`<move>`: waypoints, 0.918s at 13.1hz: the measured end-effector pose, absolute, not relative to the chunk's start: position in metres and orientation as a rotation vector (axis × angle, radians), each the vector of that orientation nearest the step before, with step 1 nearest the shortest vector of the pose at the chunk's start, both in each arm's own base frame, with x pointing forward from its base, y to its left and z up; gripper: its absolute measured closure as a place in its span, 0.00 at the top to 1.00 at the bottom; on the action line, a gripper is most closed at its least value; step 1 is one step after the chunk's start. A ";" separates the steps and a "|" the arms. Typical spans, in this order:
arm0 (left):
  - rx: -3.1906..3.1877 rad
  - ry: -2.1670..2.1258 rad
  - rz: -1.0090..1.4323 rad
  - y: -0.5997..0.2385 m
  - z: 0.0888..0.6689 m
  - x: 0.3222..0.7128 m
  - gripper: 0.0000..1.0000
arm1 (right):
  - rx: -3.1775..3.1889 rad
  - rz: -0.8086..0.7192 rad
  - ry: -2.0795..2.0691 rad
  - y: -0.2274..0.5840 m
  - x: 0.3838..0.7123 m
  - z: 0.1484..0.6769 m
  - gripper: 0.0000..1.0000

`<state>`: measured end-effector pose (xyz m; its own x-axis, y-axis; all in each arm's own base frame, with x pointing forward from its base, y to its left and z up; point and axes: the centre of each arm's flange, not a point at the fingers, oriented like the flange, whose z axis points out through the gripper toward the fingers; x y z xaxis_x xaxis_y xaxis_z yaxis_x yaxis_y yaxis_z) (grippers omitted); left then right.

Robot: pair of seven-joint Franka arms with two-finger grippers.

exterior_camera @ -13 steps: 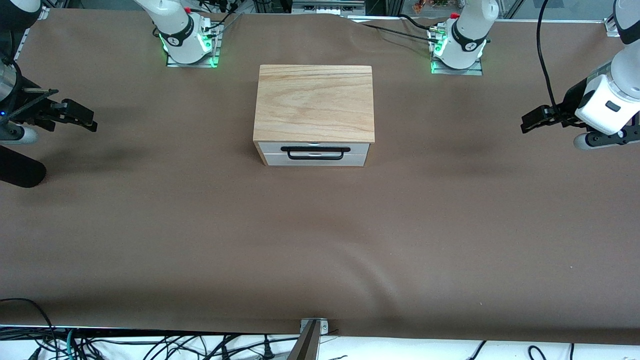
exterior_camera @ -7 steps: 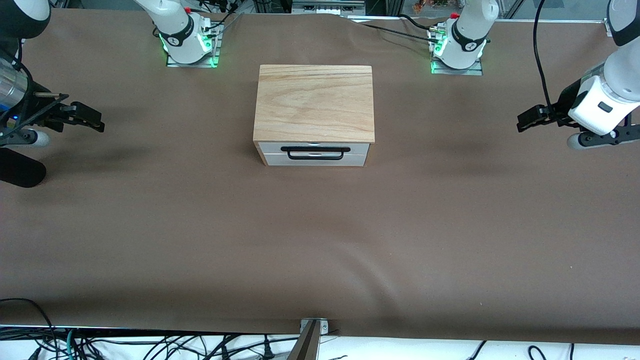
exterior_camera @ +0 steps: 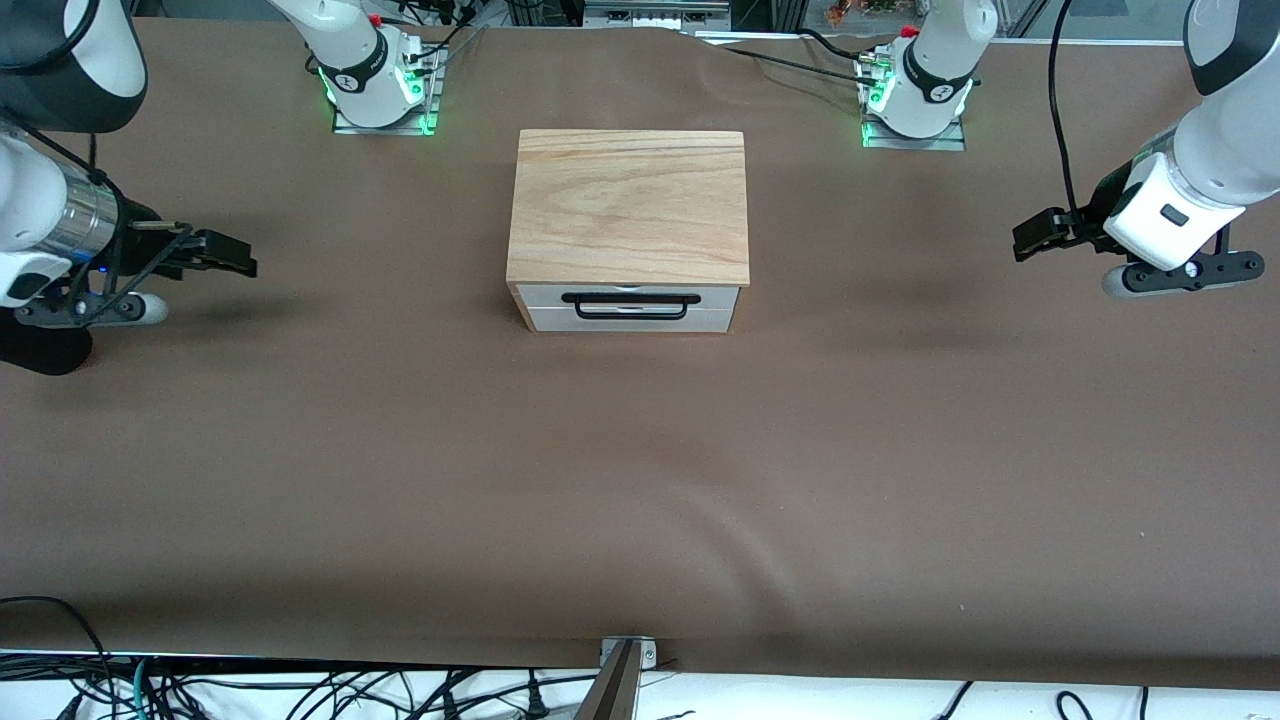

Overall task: Pull top drawer with both arms simultaneously
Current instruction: 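Move the left gripper and the right gripper toward the drawer handle ends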

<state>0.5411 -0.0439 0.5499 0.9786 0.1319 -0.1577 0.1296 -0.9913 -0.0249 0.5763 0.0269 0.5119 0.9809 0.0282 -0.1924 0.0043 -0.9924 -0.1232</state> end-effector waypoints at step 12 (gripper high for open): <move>-3.377 -0.295 0.051 -0.108 0.409 0.571 1.00 | -2.103 0.424 -0.031 0.114 0.620 0.351 1.00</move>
